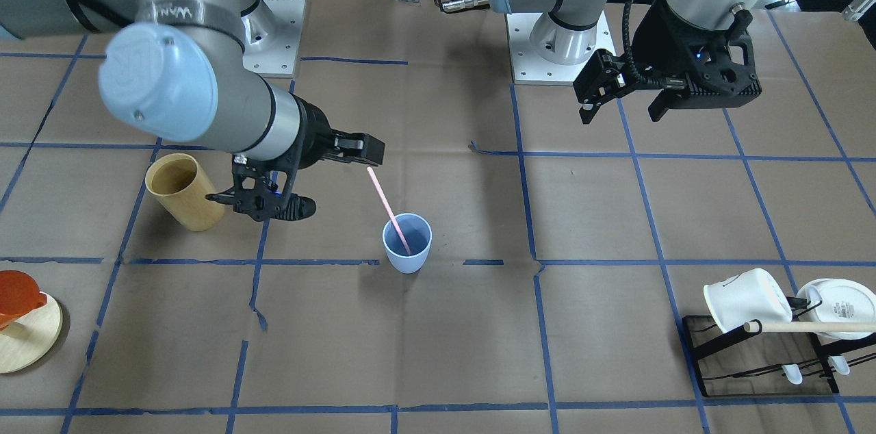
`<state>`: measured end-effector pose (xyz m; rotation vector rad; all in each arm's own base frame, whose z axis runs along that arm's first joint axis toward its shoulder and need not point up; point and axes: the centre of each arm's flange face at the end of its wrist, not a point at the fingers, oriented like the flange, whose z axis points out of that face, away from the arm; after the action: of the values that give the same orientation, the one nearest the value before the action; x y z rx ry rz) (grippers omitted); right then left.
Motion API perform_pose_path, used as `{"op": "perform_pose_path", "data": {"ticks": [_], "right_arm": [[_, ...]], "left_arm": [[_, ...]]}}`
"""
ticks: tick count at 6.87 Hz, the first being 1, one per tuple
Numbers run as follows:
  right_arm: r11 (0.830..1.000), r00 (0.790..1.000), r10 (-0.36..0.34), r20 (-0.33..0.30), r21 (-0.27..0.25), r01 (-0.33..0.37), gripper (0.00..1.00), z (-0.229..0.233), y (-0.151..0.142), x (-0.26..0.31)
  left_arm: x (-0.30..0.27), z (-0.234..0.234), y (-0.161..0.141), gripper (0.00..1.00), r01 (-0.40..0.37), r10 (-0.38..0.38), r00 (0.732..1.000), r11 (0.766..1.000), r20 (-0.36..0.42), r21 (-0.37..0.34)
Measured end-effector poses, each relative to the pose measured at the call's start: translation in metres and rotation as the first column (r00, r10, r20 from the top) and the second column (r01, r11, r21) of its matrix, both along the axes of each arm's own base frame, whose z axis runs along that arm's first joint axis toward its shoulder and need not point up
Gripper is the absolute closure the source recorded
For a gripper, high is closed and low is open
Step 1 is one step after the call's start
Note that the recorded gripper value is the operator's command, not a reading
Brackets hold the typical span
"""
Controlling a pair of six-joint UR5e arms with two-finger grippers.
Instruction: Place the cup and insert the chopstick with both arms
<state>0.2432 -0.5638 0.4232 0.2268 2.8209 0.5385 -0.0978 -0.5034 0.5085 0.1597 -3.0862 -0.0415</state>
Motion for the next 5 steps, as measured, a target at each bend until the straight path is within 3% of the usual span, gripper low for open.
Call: {"op": "perform_pose_path", "data": {"ticks": [1, 2, 3, 5], "right_arm": [[0.994, 0.995, 0.082, -0.061, -0.07, -0.086, 0.23, 0.018, 0.012, -0.01], [0.984, 0.985, 0.134, -0.108, -0.102, -0.145, 0.15, 0.028, 0.03, -0.019], [0.973, 0.976, 0.17, -0.135, -0.135, -0.188, 0.0, 0.025, 0.054, -0.027], [0.933, 0.946, 0.205, -0.252, -0.242, -0.267, 0.0, 0.007, 0.088, -0.055]], "left_arm": [[0.0, 0.0, 0.0, 0.01, 0.006, -0.006, 1.0, 1.0, 0.001, -0.001], [0.0, 0.001, 0.0, 0.03, 0.012, -0.012, 1.0, 1.0, 0.001, -0.003], [0.0, 0.003, 0.0, 0.06, 0.016, -0.016, 1.0, 1.0, 0.001, -0.007], [0.0, 0.002, 0.0, 0.03, 0.025, -0.025, 1.0, 1.0, 0.011, -0.006]]}}
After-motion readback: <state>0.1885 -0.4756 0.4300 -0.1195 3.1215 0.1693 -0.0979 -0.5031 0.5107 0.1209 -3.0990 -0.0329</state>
